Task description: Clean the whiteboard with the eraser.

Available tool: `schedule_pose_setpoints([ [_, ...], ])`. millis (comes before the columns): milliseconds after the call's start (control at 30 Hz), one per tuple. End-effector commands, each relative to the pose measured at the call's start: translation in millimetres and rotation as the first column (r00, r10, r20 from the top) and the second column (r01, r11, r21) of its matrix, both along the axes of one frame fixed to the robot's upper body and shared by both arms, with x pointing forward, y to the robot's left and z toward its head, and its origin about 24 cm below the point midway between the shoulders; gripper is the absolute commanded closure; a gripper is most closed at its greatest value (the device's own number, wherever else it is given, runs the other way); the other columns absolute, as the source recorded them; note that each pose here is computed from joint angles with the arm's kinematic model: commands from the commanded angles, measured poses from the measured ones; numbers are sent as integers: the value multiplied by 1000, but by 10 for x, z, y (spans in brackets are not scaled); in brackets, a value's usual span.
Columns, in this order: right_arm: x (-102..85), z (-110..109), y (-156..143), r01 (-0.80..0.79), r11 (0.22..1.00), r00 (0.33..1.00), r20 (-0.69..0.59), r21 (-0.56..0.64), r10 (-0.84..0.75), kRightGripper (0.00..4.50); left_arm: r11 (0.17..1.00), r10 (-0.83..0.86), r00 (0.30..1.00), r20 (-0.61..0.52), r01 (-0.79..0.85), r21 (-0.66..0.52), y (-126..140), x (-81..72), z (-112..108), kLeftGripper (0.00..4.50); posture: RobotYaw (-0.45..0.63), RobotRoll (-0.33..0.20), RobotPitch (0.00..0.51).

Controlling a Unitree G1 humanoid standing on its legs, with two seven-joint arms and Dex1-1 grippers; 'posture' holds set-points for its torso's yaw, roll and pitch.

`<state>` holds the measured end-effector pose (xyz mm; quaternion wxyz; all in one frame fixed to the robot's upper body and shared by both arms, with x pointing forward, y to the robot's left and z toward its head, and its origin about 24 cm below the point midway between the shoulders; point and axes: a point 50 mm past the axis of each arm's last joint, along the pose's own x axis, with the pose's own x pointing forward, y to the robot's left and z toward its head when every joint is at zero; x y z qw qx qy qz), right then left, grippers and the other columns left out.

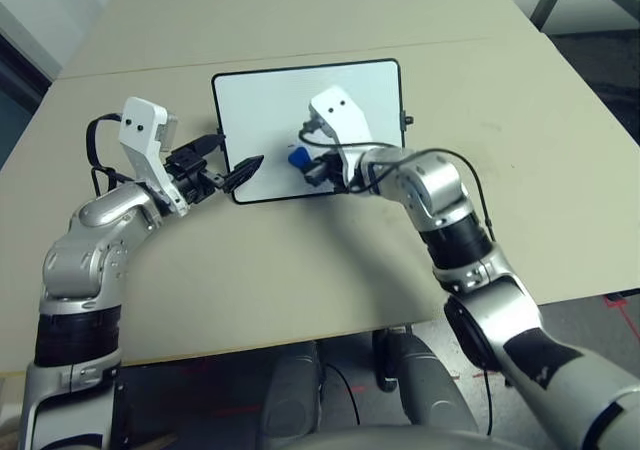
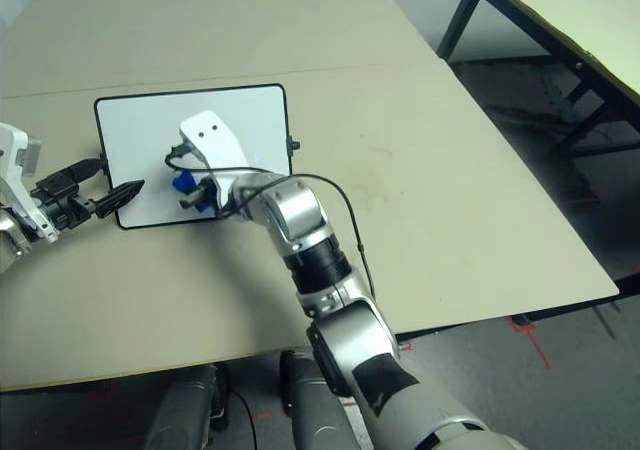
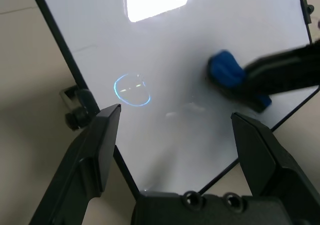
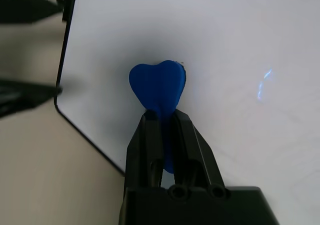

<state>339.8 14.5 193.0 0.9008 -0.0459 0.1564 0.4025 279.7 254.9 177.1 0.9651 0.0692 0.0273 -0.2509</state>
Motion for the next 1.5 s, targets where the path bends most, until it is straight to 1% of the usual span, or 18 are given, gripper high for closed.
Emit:
schedule_pose_setpoints([
  [33, -21, -142, 14, 18, 1000, 999, -42, -26, -19, 4356, 1000, -9, 1000, -16, 9, -1, -30, -36, -37, 0, 218, 0, 241],
  [167, -183, -278, 69, -48, 997, 995, -91, -55, 43, 4359, 1000, -6, 1000, -19, 6, -2, -27, -48, -44, 0, 218, 0, 243],
  [300, -255, -327, 83, -77, 995, 992, -110, -70, 69, 4363, 1000, -8, 1000, -19, 8, -3, -37, -51, -43, 0, 219, 0, 243],
  [367, -220, -276, 89, -66, 996, 994, -96, -61, 60, 4365, 1000, -8, 1000, -20, 8, -4, -42, -50, -43, 0, 219, 0, 243],
  [533, -36, -49, 90, 5, 1000, 1000, -28, 4, -5, 4366, 1000, -9, 1000, -20, 8, -6, -53, -49, -47, 0, 218, 0, 242],
  [633, -4, -26, 102, 12, 1000, 1000, -24, 15, -12, 4367, 1000, -9, 1000, -21, 9, -9, -59, -49, -57, 0, 218, 0, 241],
  [733, -75, -89, 139, -20, 1000, 999, -47, 2, 20, 4368, 1000, -10, 1000, -22, 10, -12, -68, -54, -69, 0, 217, 0, 242],
  [833, -199, -200, 172, -72, 997, 994, -85, -28, 70, 4369, 1000, -9, 1000, -22, 9, -14, -67, -52, -75, 0, 217, 0, 242],
  [933, -223, -202, 183, -86, 996, 993, -85, -33, 83, 4372, 1000, -10, 1000, -23, 9, -16, -68, -49, -83, 0, 217, 0, 241],
  [1000, -177, -125, 188, -71, 997, 996, -59, -15, 70, 4374, 1000, -10, 1000, -23, 10, -17, -71, -47, -86, 0, 217, 0, 240],
  [1133, -7, 98, 189, -16, 999, 1000, 7, 46, 15, 4376, 1000, -12, 1000, -22, 11, -19, -78, -42, -84, 0, 220, 0, 239],
  [1233, 42, 141, 201, -6, 998, 1000, 15, 58, 5, 4376, 1000, -12, 1000, -21, 12, -18, -80, -41, -76, 0, 224, 0, 239],
  [1300, 9, 106, 222, -21, 998, 1000, 3, 51, 21, 4377, 1000, -12, 1000, -19, 12, -17, -81, -43, -70, 0, 225, 0, 238],
  [1400, -98, 23, 257, -60, 998, 998, -24, 34, 61, 4377, 1000, -10, 1000, -18, 10, -16, -80, -43, -66, 0, 225, 0, 237],
  [1500, -173, 40, 292, -87, 995, 996, -17, 42, 88, 4377, 1000, -10, 1000, -18, 10, -16, -79, -44, -65, 0, 225, 0, 237],
])
